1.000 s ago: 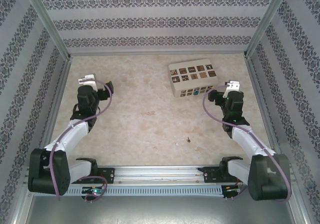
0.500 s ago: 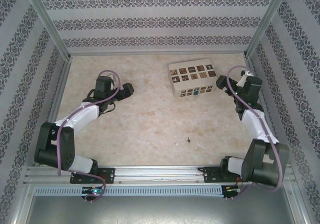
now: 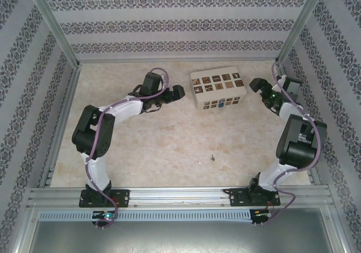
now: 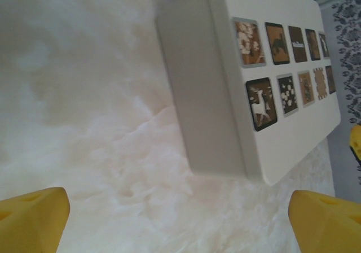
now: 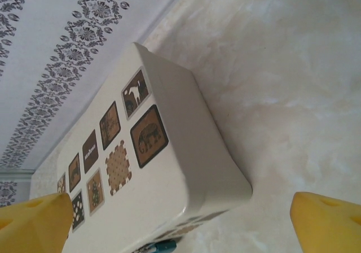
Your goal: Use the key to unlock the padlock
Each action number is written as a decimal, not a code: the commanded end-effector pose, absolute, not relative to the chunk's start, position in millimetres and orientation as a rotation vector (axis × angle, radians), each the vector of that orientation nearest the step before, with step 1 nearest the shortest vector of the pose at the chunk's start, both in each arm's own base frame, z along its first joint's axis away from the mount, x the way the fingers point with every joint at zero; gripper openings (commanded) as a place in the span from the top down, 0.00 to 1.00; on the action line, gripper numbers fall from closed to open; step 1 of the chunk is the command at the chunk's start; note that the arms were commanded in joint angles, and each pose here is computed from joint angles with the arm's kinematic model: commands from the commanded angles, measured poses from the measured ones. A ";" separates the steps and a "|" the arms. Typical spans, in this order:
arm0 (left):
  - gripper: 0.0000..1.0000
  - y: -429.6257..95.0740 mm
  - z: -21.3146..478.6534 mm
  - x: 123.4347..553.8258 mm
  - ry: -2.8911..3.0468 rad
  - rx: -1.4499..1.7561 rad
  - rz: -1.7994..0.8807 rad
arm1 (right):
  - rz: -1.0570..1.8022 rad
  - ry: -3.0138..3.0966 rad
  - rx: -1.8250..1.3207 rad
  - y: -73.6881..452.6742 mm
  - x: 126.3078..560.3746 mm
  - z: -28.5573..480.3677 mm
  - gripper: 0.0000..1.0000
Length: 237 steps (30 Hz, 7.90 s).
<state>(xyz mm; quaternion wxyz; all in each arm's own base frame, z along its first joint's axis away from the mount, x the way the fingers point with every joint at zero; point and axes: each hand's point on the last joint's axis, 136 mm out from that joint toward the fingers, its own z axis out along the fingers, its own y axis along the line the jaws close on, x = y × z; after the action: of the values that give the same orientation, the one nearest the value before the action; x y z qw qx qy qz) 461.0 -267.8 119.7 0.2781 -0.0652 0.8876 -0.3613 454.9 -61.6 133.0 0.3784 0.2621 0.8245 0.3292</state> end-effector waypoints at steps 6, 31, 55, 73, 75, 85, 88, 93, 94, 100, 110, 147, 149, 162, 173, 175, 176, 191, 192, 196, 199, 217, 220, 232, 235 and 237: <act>0.00 -318.7 124.4 481.9 2.388 -0.124 -1.101 | 0.915 2.117 0.619 -46.5 490.1 133.5 0.02; 0.00 -370.6 113.4 502.8 2.417 -0.063 -1.236 | 1.162 2.238 0.440 27.2 476.8 120.3 0.02; 0.00 -310.1 141.1 459.8 2.366 -0.073 -1.153 | 1.250 2.368 0.179 130.0 375.9 127.6 0.05; 0.01 -241.8 123.0 400.5 2.408 -0.185 -1.033 | 1.250 2.528 -0.029 219.1 318.4 107.3 0.04; 0.01 -236.7 122.0 399.7 2.407 -0.195 -1.028 | 1.256 2.541 -0.045 225.9 312.8 106.0 0.04; 0.01 -212.9 123.0 409.7 2.398 -0.237 -1.013 | 1.185 2.547 -0.063 236.2 304.1 108.0 0.03; 0.01 -203.0 123.4 410.4 2.397 -0.261 -0.999 | 1.084 2.546 -0.032 225.4 308.8 111.7 0.02; 0.01 -176.5 136.1 410.8 2.372 -0.305 -0.951 | 0.903 2.552 0.006 199.3 313.2 124.1 0.02; 0.01 -170.0 139.7 409.2 2.369 -0.307 -0.933 | 0.864 2.562 0.016 192.0 311.9 126.0 0.02; 0.01 -142.1 168.6 389.6 2.330 -0.277 -0.822 | 0.704 2.674 -0.026 165.9 280.6 130.0 0.07; 0.01 -125.3 176.7 349.7 2.189 -0.367 -0.847 | 0.543 2.902 -0.053 148.2 207.0 80.7 0.26; 0.01 -113.7 174.1 332.8 2.178 -0.405 -0.804 | 0.188 3.118 -0.263 157.9 165.1 12.3 0.72; 0.01 -113.5 174.1 332.0 2.178 -0.405 -0.801 | 0.183 3.120 -0.269 157.8 165.0 12.1 0.74; 0.01 -106.4 185.4 328.4 2.167 -0.387 -0.745 | 0.154 3.063 -0.326 155.3 172.3 28.1 0.97; 0.01 -119.4 230.2 321.3 2.136 -0.315 -0.843 | 0.339 2.677 -0.544 189.1 216.6 103.1 1.00; 0.00 -125.0 241.5 320.4 2.128 -0.291 -0.884 | 0.364 2.548 -0.591 198.1 228.8 127.2 1.00; 0.00 -128.1 248.8 320.2 2.121 -0.281 -0.906 | 0.367 2.477 -0.612 202.3 235.1 140.1 1.00; 0.04 -182.6 315.5 310.9 2.133 -0.163 -0.988 | 0.190 1.541 -1.026 250.9 259.1 279.5 1.00; 0.05 -189.0 319.3 310.5 2.134 -0.147 -0.998 | 0.171 1.514 -1.046 252.5 259.5 282.7 1.00; 0.09 -218.0 327.0 307.2 2.153 -0.078 -1.038 | 0.114 1.465 -1.089 257.4 263.9 289.1 1.00; 0.15 -240.2 328.8 304.2 2.175 -0.037 -1.085 | 0.085 1.449 -1.108 260.6 266.2 291.6 1.00; 0.41 -295.8 299.5 285.4 2.359 0.005 -1.208 | -0.063 1.430 -1.140 273.2 280.4 295.8 1.00; 0.45 -298.7 298.0 285.7 2.353 0.000 -1.226 | -0.069 1.426 -1.148 276.1 281.6 295.6 1.00; 0.62 -299.4 292.9 290.1 2.347 -0.024 -1.219 | -0.060 1.430 -1.158 280.6 282.6 292.2 1.00; 0.64 -299.8 291.4 291.6 2.345 -0.034 -1.219 | -0.056 1.427 -1.164 281.2 281.1 291.4 1.00; 0.65 -299.2 291.5 292.9 2.341 -0.044 -1.220 | -0.054 1.426 -1.167 281.2 280.2 290.6 1.00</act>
<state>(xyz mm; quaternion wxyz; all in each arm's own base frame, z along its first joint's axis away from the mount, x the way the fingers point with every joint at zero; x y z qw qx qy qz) 292.7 -291.5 291.1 0.2451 -0.0166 0.8647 -0.4381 281.3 275.3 275.7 0.5879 -0.5098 0.6275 -0.0272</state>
